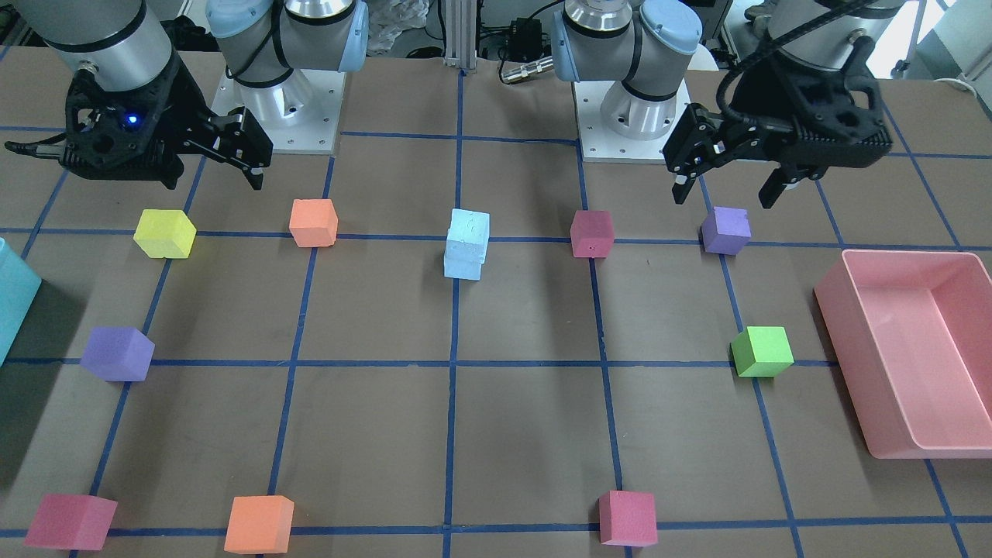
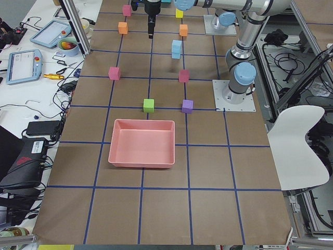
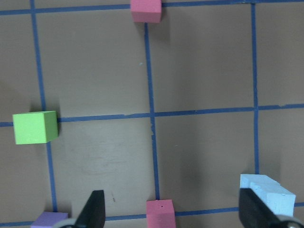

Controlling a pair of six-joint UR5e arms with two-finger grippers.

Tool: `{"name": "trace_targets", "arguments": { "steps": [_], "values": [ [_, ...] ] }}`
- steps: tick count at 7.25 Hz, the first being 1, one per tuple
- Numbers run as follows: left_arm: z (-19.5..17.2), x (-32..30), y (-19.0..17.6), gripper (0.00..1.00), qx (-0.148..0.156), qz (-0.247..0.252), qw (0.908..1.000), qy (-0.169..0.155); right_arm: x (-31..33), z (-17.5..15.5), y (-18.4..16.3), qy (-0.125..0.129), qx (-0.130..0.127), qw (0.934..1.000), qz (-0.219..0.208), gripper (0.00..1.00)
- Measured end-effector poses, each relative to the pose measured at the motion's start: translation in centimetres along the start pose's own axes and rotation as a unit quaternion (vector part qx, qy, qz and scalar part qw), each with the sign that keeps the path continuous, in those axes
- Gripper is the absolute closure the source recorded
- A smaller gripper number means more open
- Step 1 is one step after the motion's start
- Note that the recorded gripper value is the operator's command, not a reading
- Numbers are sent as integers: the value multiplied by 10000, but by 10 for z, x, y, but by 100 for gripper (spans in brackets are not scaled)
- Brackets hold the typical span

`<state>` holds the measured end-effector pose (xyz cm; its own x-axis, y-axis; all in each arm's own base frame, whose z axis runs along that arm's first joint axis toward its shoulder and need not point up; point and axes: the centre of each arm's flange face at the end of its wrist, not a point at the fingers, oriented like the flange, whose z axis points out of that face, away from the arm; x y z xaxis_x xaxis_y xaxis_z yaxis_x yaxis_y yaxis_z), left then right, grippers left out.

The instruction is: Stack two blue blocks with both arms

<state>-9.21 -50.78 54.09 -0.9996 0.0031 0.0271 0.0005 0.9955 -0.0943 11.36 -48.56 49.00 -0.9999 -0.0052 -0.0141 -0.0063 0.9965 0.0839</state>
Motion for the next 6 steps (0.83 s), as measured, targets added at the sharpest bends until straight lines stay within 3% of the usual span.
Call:
{"name": "trace_targets", "arguments": {
  "steps": [3, 6],
  "values": [
    [4, -9, -2, 0, -64, -620, 9980, -34, -3, 1, 1, 2, -6, 10000, -66, 0],
    [6, -7, 2, 0, -84, -741, 9972, -24, -3, 2, 1, 1, -21, 10000, -67, 0]
  ]
}}
